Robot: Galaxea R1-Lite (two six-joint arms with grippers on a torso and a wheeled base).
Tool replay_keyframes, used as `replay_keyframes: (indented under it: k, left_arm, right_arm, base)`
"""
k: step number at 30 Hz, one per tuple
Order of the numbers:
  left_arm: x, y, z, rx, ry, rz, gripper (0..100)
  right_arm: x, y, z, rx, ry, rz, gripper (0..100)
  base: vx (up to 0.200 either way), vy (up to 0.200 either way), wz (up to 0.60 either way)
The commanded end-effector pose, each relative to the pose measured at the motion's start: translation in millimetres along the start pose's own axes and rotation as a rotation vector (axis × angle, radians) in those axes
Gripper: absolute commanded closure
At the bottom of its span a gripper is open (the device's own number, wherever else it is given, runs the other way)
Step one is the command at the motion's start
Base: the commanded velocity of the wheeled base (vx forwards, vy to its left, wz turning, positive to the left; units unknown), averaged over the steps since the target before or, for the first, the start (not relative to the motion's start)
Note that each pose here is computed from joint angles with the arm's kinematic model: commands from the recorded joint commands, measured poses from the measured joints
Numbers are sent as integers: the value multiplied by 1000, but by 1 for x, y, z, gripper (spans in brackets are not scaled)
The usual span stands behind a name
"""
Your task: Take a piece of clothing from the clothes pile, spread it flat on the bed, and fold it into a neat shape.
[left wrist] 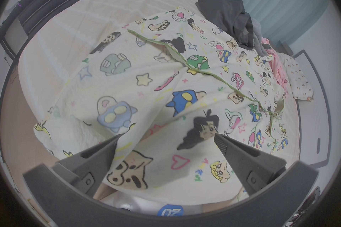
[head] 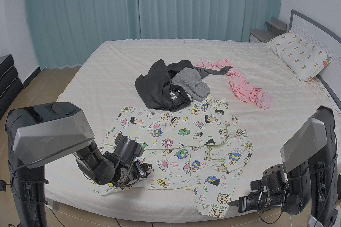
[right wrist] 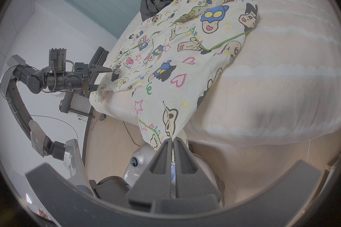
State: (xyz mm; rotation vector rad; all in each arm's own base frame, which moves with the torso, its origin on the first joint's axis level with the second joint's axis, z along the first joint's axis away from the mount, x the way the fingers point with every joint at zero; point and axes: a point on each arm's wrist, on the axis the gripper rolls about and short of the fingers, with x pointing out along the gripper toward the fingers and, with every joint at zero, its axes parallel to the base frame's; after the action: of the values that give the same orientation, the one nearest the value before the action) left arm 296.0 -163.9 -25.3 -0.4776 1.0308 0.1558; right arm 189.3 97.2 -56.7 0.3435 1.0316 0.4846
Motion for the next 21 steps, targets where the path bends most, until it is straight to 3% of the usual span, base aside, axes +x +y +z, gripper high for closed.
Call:
replay_keyframes:
  k: [1,6,12,15,21]
  left_arm:
    - [-6,-7,-18,37,27,-19,0]
    - [-7,-8,-36,74,42,-30,0]
    - [-3,-9,-40,78,-12,-31,0]
    - [2,-4,-41,83,-72,37,0]
    - [-10,16,-52,103,-53,92,0]
  right_arm:
    - [-2,0,-2,1,5,-2,100]
    - [-2,0,-3,3,9,-4,100]
    - [-2,-1,-3,3,10,-5,100]
    - [-1,-1,-3,3,9,-6,100]
    - [-1,-1,-3,2,12,-6,100]
  base:
    - [0,0,0]
    - [0,0,0]
    - [0,0,0]
    - [0,0,0]
    - [0,0,0]
